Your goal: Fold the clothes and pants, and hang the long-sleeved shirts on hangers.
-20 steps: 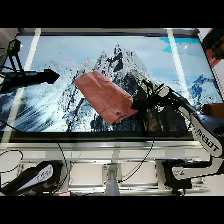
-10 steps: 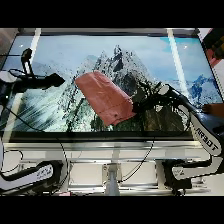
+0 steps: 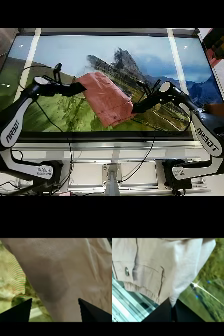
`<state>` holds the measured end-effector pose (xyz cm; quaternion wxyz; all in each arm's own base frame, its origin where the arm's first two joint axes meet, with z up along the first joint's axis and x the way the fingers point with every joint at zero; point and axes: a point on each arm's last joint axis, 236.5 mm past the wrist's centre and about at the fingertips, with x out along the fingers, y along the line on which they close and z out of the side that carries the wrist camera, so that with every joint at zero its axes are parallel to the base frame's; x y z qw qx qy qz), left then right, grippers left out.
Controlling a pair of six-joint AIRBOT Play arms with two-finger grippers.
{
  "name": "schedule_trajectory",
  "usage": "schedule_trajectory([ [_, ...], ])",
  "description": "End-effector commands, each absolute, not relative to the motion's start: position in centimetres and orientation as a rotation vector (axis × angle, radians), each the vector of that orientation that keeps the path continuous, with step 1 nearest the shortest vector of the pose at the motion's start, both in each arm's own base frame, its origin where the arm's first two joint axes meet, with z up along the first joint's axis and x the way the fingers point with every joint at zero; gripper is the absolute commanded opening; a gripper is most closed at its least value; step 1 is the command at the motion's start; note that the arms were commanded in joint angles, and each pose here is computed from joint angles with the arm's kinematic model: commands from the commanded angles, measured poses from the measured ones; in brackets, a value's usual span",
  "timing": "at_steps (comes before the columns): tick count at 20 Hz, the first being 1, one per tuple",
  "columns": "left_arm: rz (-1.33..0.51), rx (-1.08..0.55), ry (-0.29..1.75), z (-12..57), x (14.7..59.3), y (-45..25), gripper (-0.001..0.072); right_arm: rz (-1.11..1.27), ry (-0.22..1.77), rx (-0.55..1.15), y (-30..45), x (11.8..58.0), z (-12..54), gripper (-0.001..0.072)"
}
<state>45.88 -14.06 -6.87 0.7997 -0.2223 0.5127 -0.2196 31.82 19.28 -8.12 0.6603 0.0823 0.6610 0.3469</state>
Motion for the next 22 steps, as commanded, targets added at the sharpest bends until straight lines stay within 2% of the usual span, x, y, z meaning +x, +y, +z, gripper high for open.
schedule_trajectory([
  [1,-0.425,-0.454,1.078,-9.3,47.1,-15.1,0.0654,0.801,1.501,0.183,19.4,31.5,-7.9,0.0021],
  [3,-0.409,-0.453,1.07,-10.0,47.5,-15.4,0.0618,0.814,1.514,0.187,19.5,31.1,-7.8,0.0021],
  [7,-0.373,-0.549,1.004,-9.3,49.1,-17.3,0.0019,0.885,1.515,0.156,19.6,29.8,-6.1,0.0021],
  [11,-0.387,-0.598,0.943,-6.4,50.2,-17.9,0.0019,0.838,1.281,0.095,19.1,32.6,-0.9,0.0021],
  [16,-0.451,-0.331,0.722,5.2,49.6,-15.2,0.0019,0.533,0.868,0.097,12.7,39.5,8.3,0.002],
  [19,-0.555,-0.228,0.633,13.3,45.1,-16.1,0.0019,0.414,0.677,0.107,9.4,41.2,13.5,0.002],
  [22,-0.563,-0.255,0.722,16.6,39.2,-16.3,0.0019,0.382,0.573,0.126,9.1,41.8,16.4,0.002],
])
